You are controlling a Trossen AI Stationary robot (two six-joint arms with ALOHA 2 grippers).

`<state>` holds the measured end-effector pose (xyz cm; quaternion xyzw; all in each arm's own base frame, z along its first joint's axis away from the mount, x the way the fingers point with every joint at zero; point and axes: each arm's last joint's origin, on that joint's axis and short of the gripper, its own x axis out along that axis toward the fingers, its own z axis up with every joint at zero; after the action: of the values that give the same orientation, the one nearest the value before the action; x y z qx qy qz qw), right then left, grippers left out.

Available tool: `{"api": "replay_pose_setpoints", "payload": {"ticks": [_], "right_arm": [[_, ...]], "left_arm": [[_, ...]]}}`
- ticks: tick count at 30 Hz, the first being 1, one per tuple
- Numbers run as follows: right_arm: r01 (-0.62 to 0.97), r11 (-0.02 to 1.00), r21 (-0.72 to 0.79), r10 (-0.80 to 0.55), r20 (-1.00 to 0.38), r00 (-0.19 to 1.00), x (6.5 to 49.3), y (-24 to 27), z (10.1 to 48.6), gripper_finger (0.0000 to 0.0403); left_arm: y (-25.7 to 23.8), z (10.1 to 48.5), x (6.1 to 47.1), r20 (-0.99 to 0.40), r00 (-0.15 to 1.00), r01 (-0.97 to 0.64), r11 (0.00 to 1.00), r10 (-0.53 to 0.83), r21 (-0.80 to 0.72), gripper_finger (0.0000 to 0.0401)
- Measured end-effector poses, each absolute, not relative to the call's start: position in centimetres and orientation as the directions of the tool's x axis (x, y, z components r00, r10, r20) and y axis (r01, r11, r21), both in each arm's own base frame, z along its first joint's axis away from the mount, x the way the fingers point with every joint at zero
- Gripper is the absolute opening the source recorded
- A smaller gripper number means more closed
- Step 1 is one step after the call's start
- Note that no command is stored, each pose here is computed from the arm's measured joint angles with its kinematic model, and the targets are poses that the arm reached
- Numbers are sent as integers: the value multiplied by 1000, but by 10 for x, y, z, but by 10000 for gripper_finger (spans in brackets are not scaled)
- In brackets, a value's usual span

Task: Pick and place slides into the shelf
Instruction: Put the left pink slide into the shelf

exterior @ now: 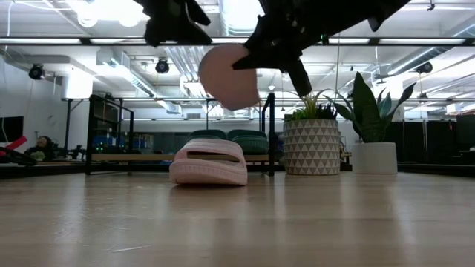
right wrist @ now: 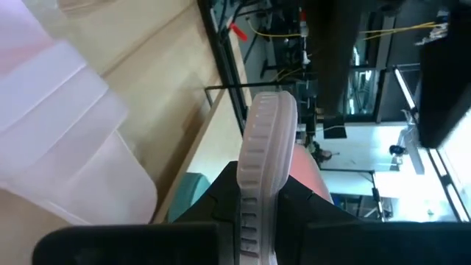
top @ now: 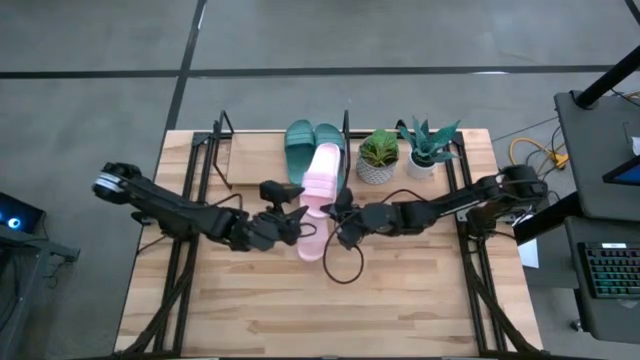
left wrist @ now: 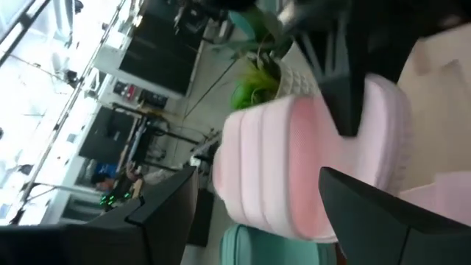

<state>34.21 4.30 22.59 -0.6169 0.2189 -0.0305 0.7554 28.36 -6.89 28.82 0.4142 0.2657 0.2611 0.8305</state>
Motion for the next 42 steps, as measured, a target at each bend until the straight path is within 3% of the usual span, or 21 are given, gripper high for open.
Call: {"api": "replay_pose_setpoints", "payload": {"ticks": [28,32,42], "right_arm": [[-179,244,-953,-198,-230,953,346,51,245,31],[-172,247,-954,-189,-221,957,347,54,248,31],[-166,250,-954,-148,-207,967,348,57,253,31]], "left_arm": [[-45,283,292,-204,612,-280,451,764,847,262],[-44,283,292,-203,609,-283,449,767,847,229],[-44,284,293,-199,610,-292,451,767,844,101]]}}
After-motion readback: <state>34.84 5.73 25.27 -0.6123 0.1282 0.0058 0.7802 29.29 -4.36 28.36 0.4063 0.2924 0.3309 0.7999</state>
